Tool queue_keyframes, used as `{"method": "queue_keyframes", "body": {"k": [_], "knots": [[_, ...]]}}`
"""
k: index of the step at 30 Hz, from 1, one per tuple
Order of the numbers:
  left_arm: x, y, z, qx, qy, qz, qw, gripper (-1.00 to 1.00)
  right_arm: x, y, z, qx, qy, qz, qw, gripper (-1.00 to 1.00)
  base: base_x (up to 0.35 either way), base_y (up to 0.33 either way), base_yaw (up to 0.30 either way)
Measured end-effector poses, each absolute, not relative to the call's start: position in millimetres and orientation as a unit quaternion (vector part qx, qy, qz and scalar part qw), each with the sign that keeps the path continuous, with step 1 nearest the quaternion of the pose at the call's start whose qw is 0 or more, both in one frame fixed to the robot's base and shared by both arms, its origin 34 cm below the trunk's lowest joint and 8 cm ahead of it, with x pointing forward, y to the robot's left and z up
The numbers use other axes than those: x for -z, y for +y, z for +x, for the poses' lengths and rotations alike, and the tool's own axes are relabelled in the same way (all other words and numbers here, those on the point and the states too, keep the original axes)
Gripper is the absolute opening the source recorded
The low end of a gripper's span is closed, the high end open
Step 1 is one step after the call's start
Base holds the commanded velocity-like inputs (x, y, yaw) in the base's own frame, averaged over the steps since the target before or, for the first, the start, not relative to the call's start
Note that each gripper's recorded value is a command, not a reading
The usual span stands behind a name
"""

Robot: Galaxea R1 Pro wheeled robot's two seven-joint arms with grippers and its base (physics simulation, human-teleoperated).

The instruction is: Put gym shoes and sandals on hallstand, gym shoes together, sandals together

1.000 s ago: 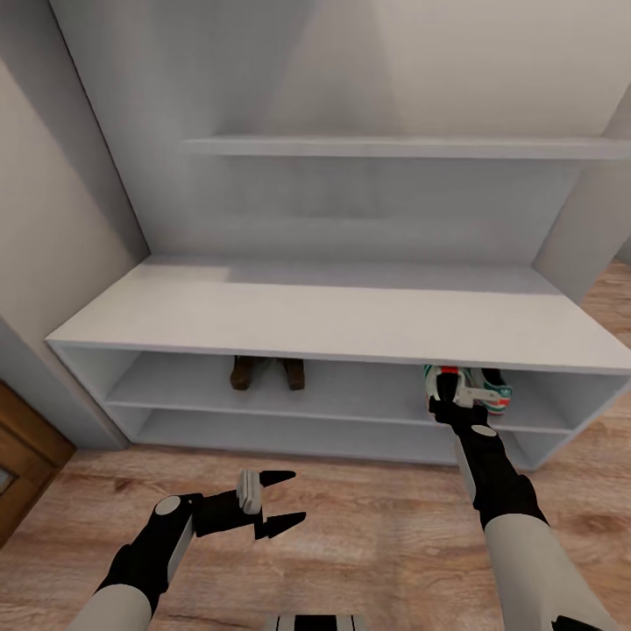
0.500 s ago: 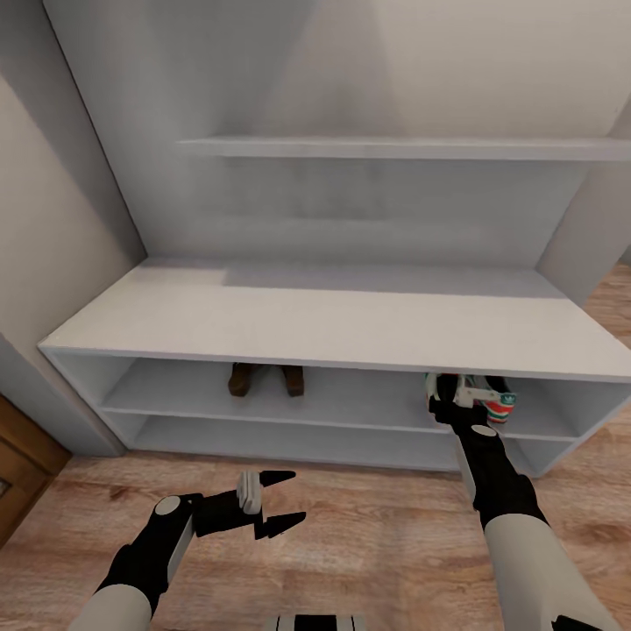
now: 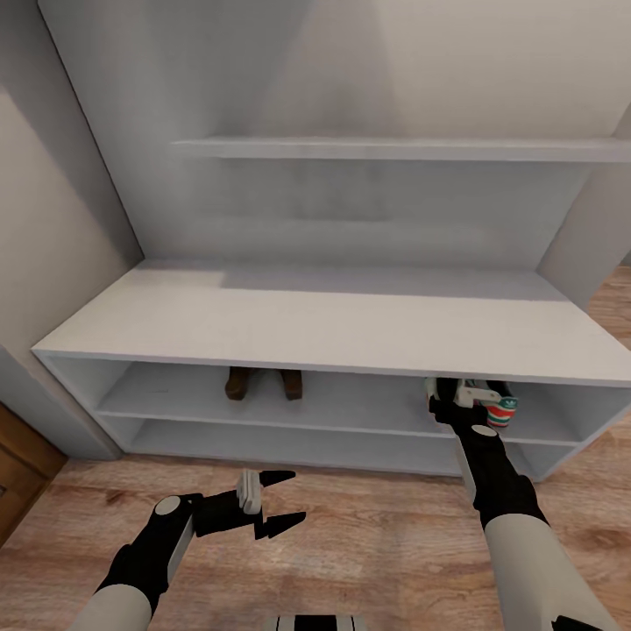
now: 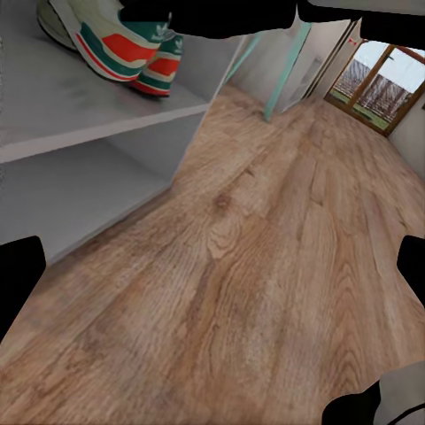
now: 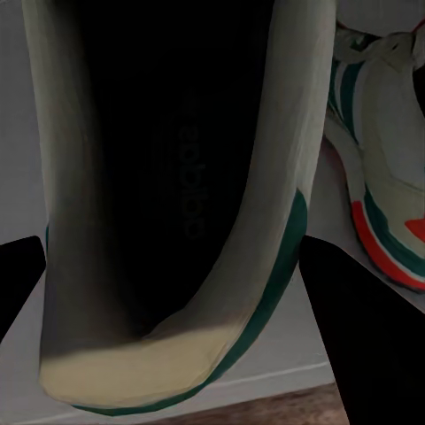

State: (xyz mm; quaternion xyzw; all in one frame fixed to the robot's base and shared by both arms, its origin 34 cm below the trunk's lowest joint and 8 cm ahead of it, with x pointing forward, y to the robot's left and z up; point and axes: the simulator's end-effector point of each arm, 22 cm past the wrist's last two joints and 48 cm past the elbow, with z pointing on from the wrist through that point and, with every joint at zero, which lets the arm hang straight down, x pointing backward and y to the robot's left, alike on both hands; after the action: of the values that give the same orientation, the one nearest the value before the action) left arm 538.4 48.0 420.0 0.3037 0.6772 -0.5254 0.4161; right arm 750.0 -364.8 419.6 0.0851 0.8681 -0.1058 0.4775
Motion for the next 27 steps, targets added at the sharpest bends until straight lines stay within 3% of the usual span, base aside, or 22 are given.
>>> {"method": "queue_keyframes", "body": {"k": [1,2,20,27], "knots": [[-420.1,48.0,538.3,0.526,0.677,0.304,0.416,1.0,-419.6,-364.7,750.0,0.106,0.868,0.085,0.478,-1.0,0.003,-0.001,0.0],[-420.1,48.0,538.3,0.526,0.677,0.304,0.416,1.0,-419.6,-364.7,750.0,0.106,0.868,0.085,0.478,1.0,0.003,-0.001,0.0],[-420.1,48.0,538.3,0.526,0.677,0.304,0.416,1.0,-419.5,-364.7,749.9,0.106,0.868,0.085,0.477,1.0,-0.002,0.0,0.0],[-419.8,48.0,538.3,0.526,0.677,0.304,0.416,1.0,-419.2,-364.7,750.0,0.106,0.868,0.085,0.477,1.0,-0.23,0.0,0.0]]}}
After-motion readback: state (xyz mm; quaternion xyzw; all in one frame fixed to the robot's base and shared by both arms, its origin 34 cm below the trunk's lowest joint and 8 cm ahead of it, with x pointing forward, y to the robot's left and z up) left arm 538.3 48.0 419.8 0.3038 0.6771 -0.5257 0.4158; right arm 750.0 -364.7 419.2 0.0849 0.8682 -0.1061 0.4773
